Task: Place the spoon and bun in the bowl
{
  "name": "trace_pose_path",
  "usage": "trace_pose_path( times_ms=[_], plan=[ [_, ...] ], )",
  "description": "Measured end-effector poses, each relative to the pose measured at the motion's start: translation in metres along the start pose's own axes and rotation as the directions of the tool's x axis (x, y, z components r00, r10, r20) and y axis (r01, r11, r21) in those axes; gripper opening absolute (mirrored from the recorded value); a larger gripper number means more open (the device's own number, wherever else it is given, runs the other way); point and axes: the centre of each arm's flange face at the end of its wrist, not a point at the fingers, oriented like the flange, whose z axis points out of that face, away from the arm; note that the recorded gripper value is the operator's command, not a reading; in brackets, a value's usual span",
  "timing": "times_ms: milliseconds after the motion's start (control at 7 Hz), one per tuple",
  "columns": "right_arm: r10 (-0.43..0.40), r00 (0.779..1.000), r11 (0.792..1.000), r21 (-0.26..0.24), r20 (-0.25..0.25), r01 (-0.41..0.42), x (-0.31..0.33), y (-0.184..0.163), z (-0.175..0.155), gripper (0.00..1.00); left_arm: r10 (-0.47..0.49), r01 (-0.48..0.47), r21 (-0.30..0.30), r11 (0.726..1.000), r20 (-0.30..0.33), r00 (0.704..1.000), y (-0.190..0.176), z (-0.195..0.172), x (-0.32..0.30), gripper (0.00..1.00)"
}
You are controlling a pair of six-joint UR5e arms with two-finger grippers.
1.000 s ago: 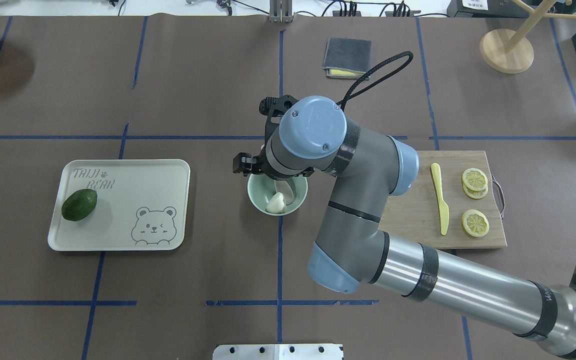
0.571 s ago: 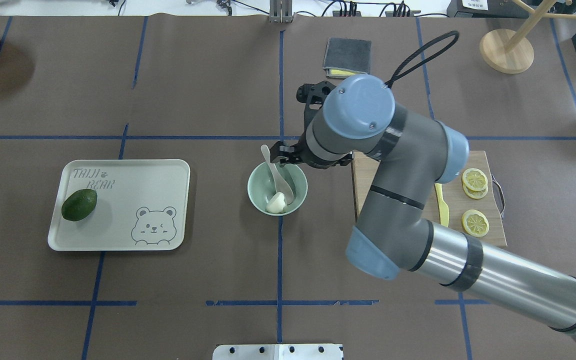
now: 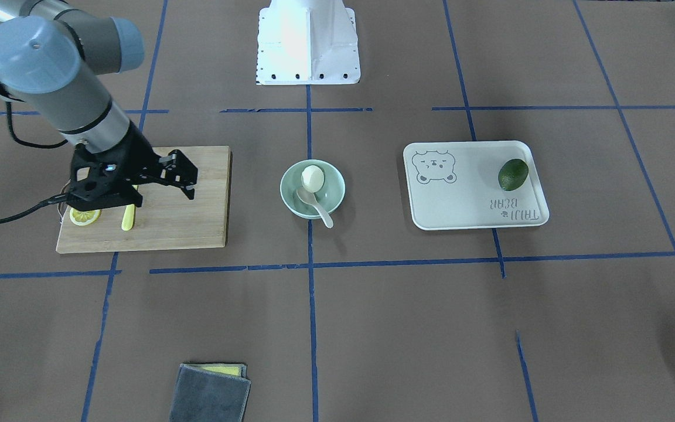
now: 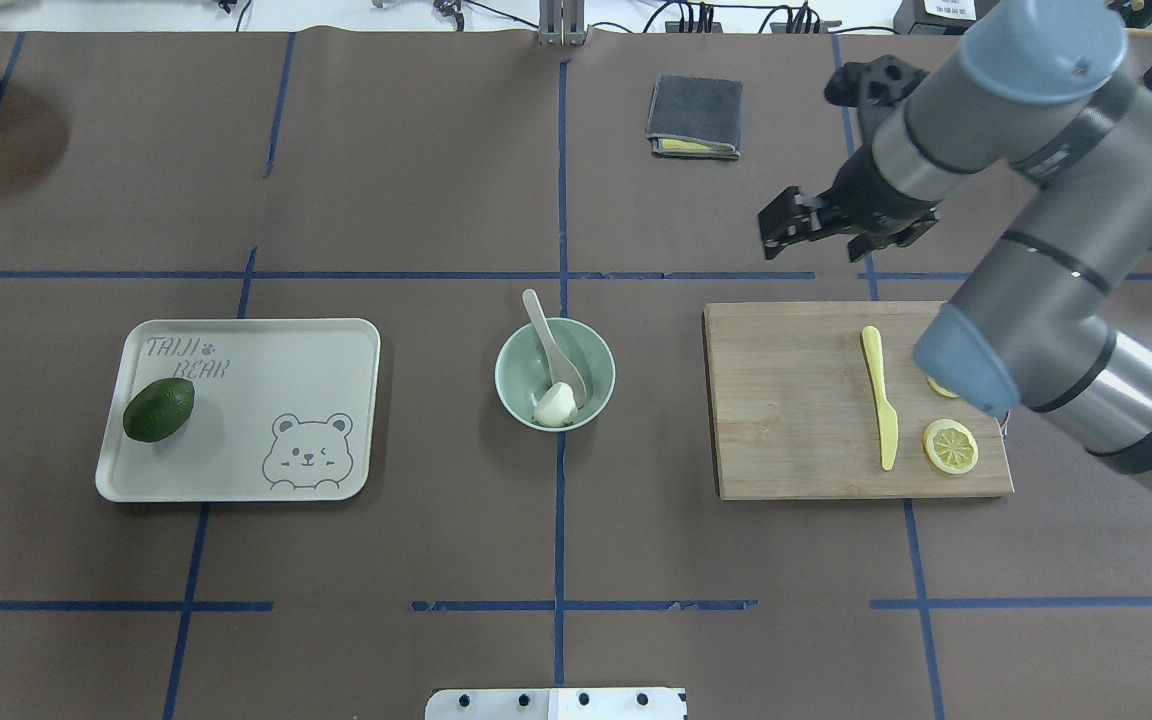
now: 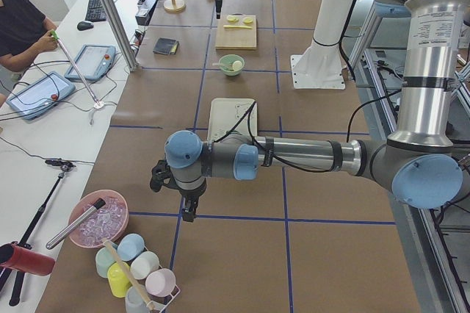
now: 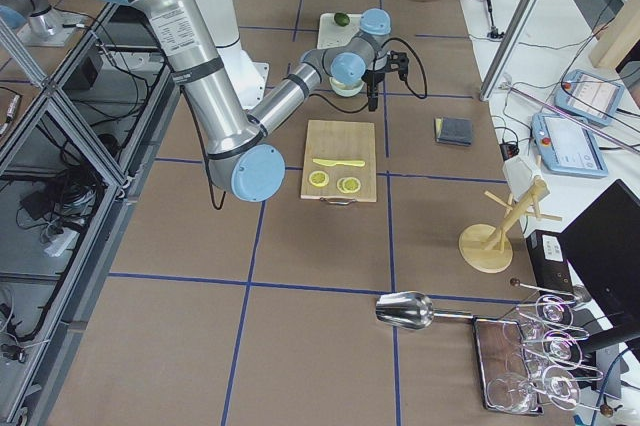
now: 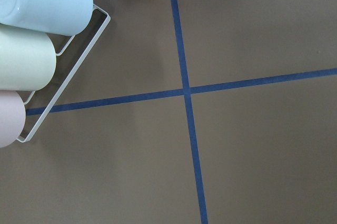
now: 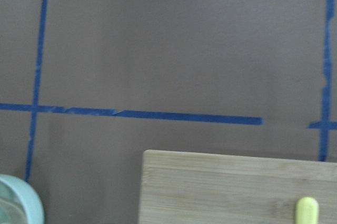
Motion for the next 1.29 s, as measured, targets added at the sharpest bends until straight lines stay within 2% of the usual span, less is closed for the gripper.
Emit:
trace_pose_path(
  times_ms=[286,571,857,1286],
  plan=[
    [-0.085,0.995,0.996,-0.024,-0.055,0.084,0.117,-0.020,-0.031,1.00,0.001,-0.001,0.002,1.000,-0.001,1.000,0.001,-0.001,0.000,1.00],
    [-0.175,0.980,0.984,-0.059,-0.092,0.170,0.233,-0.016,-0.056,1.00,0.002,-0.002,0.004,1.000,-0.001,1.000,0.000,-0.002,0.001,1.00],
    [-0.190,0.979,0.980,-0.081,-0.069,0.184,0.351,-0.004,-0.077,1.00,0.004,-0.004,0.003,1.000,-0.002,1.000,0.005,0.000,-0.001,1.00],
    [-0.158,0.983,0.985,-0.086,-0.091,0.151,0.450,0.037,-0.093,1.00,-0.002,0.002,-0.006,1.000,-0.003,1.000,0.015,0.007,-0.007,1.00]
  ],
)
